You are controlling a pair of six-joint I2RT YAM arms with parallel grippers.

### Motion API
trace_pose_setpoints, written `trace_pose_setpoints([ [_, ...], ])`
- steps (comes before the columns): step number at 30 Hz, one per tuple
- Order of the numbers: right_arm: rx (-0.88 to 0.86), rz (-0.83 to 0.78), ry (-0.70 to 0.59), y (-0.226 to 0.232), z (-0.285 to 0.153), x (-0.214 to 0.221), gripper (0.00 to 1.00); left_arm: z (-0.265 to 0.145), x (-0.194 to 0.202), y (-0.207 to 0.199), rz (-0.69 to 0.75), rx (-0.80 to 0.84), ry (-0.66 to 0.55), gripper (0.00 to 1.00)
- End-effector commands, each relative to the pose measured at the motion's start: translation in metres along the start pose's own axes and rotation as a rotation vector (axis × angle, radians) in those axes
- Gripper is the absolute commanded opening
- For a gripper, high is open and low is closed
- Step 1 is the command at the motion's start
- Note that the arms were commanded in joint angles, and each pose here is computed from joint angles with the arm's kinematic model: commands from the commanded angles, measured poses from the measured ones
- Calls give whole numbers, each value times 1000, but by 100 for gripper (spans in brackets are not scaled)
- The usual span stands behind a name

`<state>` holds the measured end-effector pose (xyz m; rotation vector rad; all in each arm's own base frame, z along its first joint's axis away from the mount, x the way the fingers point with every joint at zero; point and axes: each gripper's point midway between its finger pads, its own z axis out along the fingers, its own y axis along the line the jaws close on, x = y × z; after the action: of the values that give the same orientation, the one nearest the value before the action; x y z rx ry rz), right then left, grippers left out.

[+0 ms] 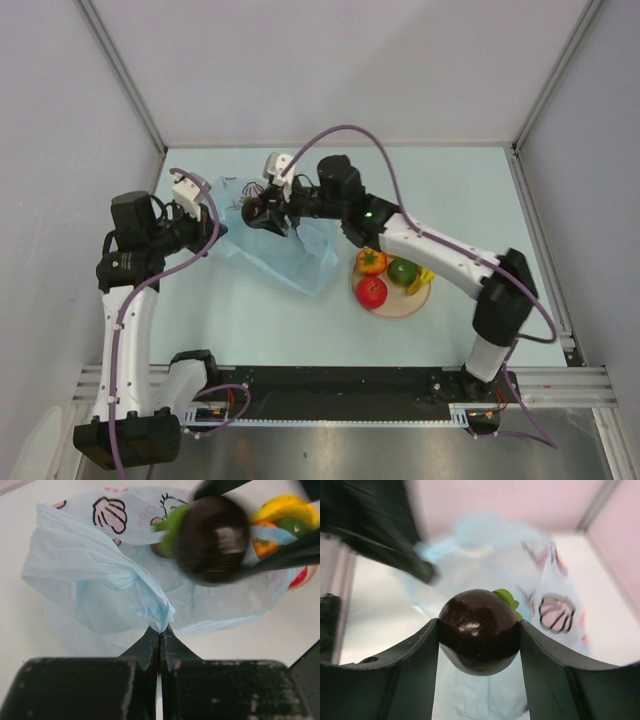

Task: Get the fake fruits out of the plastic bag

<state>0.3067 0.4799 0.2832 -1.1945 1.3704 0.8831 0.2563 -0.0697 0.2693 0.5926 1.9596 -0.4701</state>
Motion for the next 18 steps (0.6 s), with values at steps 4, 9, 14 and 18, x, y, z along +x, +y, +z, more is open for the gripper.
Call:
trace_pose_setpoints([
  [4,-212,-213,61,49,-103,-18,38,8,-29,13,-37,-30,-103,0],
  [9,-238,-275,328,65,-190,68,38,11,-22,16,-72,-45,-105,0],
  [14,-229,-369,489,74,-270,107,39,13,-11,11,-88,-32,-90,0],
  [18,-243,-418,615,87,-305,150,39,15,-9,13,-95,-31,-86,1],
])
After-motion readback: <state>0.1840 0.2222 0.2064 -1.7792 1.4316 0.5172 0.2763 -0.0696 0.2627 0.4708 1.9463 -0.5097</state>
